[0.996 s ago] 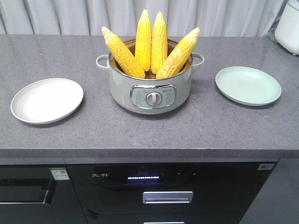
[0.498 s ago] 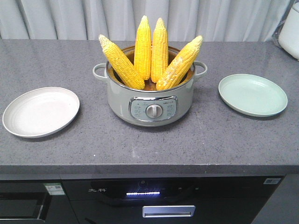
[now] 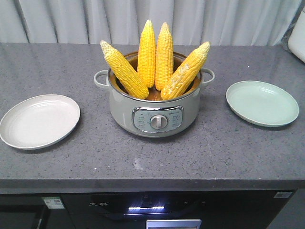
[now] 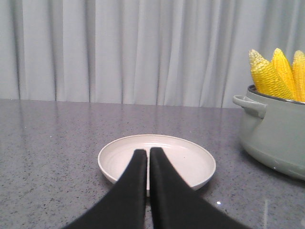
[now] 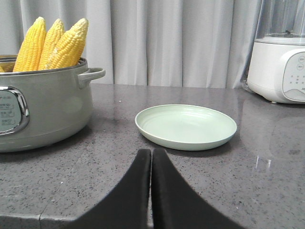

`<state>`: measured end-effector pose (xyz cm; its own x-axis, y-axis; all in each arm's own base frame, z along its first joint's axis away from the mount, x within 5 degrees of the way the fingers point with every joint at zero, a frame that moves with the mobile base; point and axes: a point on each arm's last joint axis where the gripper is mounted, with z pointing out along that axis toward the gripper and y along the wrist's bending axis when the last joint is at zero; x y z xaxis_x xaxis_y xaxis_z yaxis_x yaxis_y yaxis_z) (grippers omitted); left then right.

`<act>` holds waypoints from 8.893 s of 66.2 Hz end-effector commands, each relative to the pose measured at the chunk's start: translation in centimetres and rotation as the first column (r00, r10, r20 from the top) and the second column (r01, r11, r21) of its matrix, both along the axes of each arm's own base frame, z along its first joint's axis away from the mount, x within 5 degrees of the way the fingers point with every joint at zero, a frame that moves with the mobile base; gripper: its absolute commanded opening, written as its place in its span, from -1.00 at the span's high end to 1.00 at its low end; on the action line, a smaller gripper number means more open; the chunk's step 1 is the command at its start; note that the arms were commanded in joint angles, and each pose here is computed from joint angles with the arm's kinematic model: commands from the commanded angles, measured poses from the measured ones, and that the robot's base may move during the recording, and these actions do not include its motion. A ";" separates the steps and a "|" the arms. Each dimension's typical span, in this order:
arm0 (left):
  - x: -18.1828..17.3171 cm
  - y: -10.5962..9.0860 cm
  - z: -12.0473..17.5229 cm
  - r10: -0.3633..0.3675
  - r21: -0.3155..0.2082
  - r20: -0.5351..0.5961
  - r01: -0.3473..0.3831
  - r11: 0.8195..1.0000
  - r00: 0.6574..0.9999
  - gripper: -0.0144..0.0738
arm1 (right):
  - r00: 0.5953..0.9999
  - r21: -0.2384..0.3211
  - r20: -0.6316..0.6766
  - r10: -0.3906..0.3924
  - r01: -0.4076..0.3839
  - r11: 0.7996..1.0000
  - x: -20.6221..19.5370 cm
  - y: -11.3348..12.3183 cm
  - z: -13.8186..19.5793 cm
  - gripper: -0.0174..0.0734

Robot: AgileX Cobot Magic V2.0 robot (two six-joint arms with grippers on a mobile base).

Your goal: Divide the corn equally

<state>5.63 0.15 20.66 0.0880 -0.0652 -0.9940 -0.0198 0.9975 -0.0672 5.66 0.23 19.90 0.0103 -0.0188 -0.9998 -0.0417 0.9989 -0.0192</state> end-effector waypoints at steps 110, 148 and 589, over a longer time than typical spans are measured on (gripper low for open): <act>-0.3 0.0 1.3 0.006 -0.006 0.110 -0.005 1.000 0.994 0.69 | 0.998 -0.004 0.069 -0.002 0.002 1.000 -0.1 0.0 0.4 0.63; -0.3 0.0 1.3 0.006 -0.006 0.110 -0.005 1.000 0.994 0.69 | 0.998 -0.004 0.069 -0.002 0.002 1.000 -0.1 0.0 0.4 0.63; 8.8 -5.2 16.9 -0.371 0.102 -0.516 0.485 0.869 0.772 -0.63 | 0.826 0.030 -0.560 0.058 -0.050 0.998 20.9 -1.2 25.7 0.07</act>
<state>14.27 -4.95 36.06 -0.4403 0.2768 -0.8541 0.4529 0.8899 0.0549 27.07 0.59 43.62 -0.5858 -0.0555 -0.8086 -0.1731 0.9832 0.0580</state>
